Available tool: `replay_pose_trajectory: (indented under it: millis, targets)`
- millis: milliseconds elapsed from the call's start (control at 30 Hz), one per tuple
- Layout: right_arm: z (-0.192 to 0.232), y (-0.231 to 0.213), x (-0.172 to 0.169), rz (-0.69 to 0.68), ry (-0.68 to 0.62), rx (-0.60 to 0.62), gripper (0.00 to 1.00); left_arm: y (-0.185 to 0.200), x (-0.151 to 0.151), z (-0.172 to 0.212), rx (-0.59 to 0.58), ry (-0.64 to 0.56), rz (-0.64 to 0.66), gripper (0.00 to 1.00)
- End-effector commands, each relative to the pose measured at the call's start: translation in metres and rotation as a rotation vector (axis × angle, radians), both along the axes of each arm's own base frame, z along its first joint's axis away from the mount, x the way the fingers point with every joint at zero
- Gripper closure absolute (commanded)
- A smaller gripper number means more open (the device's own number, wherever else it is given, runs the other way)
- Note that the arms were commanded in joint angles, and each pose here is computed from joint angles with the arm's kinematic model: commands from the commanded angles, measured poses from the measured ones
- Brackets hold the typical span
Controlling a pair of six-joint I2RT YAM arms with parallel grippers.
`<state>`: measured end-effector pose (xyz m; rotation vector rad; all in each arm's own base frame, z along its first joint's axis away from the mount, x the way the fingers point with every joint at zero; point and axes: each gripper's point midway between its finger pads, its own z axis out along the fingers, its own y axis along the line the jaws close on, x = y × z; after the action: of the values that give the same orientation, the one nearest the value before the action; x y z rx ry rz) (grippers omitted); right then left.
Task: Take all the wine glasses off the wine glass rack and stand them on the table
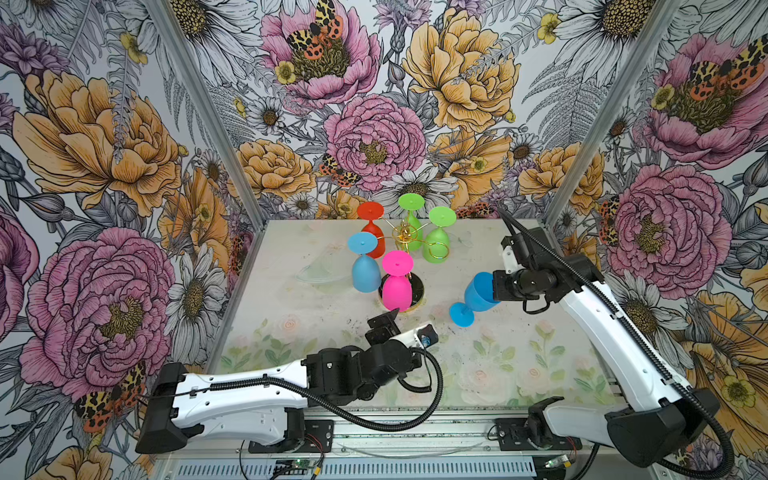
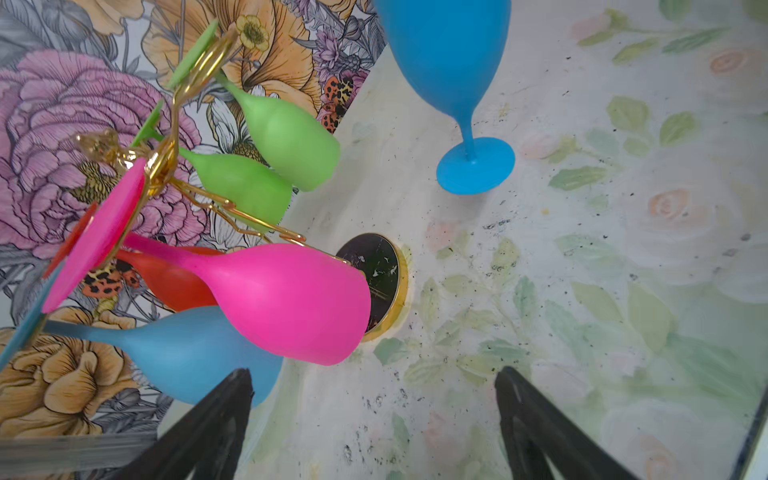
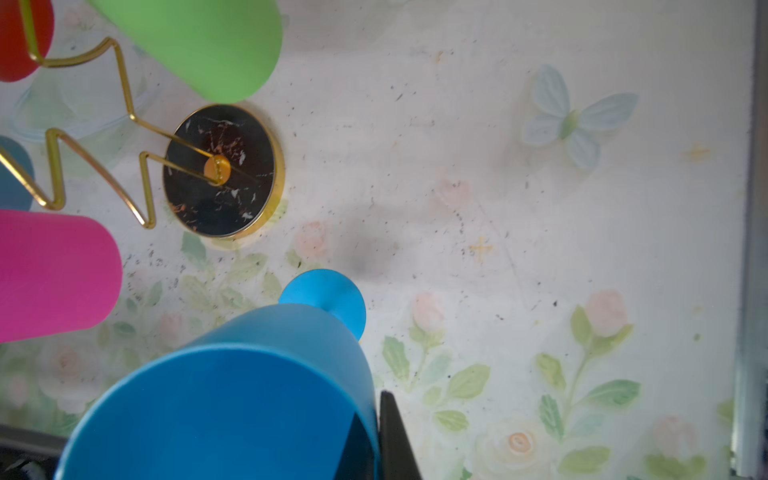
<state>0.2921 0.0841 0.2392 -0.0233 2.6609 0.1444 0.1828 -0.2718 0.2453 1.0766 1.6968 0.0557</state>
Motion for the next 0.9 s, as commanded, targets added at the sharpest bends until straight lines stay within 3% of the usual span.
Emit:
replay_pose_trajectory:
  millis: [0, 300, 600, 867]
  targets:
    - [0.011, -0.033, 0.038, -0.081, -0.068, -0.191, 1.00, 0.017, 0.001, -0.003, -0.203, 0.198, 0.074, 0.06]
    - [0.017, -0.047, 0.134, -0.144, -0.111, -0.134, 1.00, 0.080, 0.025, -0.003, -0.404, 0.291, 0.276, 0.04]
    - [0.003, -0.038, 0.215, -0.121, -0.129, -0.073, 1.00, 0.092, 0.027, -0.017, -0.401, 0.305, 0.312, 0.02]
    - [-0.019, -0.018, 0.264, -0.079, -0.136, 0.007, 1.00, 0.092, 0.025, -0.021, -0.400, 0.317, 0.308, 0.01]
